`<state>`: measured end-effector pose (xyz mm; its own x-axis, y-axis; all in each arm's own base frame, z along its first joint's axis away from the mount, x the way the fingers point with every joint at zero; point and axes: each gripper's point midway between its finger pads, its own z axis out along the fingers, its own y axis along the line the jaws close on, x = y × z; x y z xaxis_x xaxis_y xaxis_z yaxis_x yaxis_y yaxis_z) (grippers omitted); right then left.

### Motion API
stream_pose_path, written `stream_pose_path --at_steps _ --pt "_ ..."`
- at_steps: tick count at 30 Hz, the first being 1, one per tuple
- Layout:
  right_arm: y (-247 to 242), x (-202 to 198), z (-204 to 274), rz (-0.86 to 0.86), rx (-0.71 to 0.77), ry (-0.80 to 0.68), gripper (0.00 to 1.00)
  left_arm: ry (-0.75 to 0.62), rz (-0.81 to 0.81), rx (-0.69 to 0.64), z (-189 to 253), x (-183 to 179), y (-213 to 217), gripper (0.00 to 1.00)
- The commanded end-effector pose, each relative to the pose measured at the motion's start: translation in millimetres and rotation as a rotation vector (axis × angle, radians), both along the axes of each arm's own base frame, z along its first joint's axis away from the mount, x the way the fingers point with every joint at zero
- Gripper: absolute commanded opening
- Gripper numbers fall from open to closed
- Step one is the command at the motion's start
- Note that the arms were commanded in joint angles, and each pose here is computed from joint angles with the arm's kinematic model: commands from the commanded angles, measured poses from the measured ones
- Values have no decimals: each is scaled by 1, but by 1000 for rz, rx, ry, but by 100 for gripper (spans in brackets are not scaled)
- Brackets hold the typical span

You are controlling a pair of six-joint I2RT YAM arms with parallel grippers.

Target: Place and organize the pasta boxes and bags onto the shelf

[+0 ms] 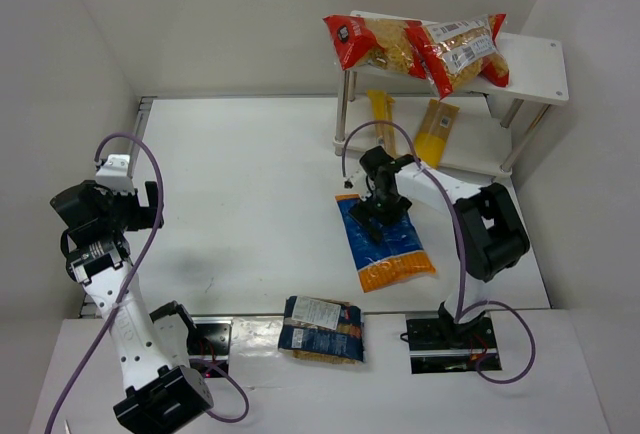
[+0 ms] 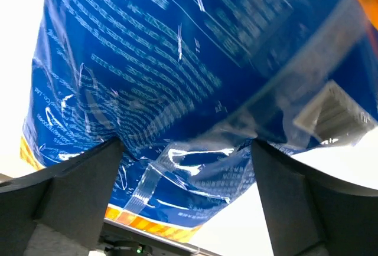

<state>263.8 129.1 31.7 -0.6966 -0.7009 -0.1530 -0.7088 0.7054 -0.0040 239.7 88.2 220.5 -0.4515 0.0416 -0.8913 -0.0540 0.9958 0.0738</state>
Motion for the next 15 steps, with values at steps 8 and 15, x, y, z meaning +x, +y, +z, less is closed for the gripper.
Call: stream_pose_path --at_steps 8,15 --pt "16 -32 -40 127 10 186 0 -38 -24 24 12 2 -2 100" --pt "65 -27 12 279 14 -38 0 -38 -24 24 12 2 -2 100"
